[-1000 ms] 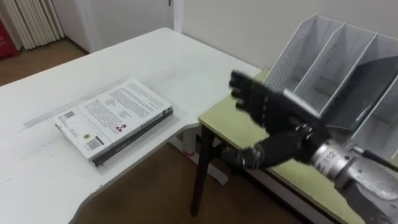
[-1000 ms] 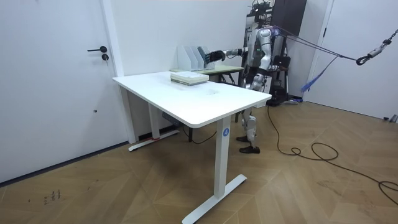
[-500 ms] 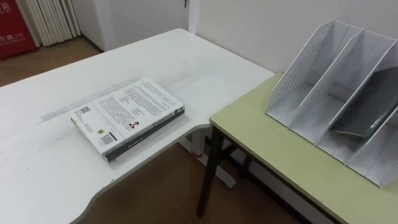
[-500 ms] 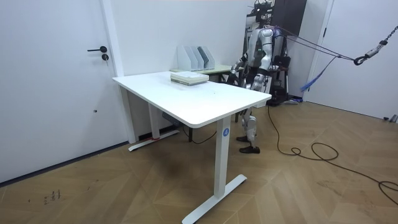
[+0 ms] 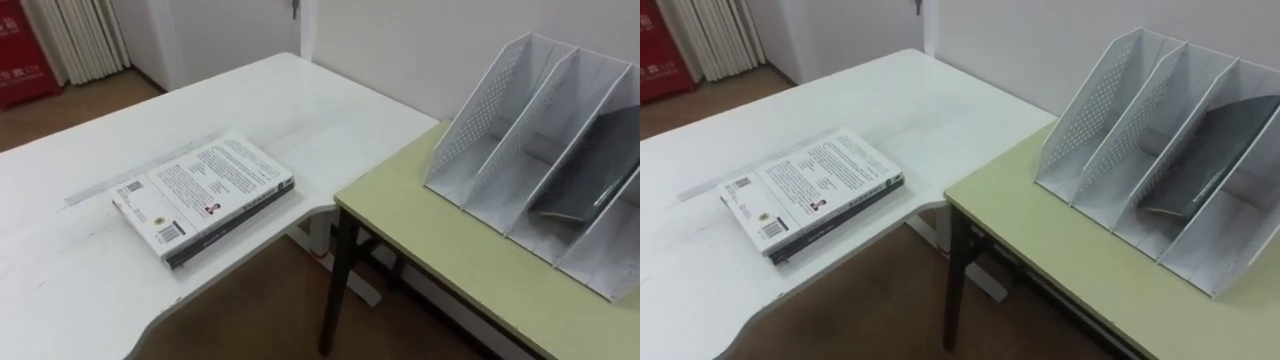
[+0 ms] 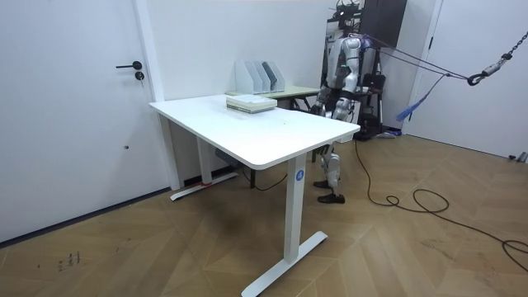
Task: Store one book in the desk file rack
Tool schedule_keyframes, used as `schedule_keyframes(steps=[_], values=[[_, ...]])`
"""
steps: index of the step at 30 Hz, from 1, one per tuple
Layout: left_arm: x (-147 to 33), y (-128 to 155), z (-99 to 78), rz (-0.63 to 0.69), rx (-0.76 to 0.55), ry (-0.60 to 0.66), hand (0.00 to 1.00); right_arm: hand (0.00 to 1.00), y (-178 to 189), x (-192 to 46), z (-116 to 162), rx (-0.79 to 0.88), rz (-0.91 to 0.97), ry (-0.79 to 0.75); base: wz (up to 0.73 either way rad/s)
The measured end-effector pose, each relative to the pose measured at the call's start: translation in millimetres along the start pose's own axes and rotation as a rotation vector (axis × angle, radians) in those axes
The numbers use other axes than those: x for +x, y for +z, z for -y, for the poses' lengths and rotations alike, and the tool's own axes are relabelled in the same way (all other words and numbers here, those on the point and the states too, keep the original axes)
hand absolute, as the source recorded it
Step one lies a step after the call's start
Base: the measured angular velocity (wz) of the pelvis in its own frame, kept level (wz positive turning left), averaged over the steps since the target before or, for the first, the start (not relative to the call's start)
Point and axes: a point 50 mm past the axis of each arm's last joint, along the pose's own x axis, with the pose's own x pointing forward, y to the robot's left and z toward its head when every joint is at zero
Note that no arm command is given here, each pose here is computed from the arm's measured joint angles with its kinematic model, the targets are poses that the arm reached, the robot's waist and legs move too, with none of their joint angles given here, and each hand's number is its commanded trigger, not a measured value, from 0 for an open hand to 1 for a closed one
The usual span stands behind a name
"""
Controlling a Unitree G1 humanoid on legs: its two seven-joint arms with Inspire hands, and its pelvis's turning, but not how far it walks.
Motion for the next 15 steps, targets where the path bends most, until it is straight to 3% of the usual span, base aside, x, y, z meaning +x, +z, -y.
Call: schedule_keyframes(steps=[15], values=[[0.6,-6.9,0.2,-0.019,0.03,0.05,0.0,0.0,-16.7,2.4,-5.4,0.129,-0.02,-0.164,0.01]])
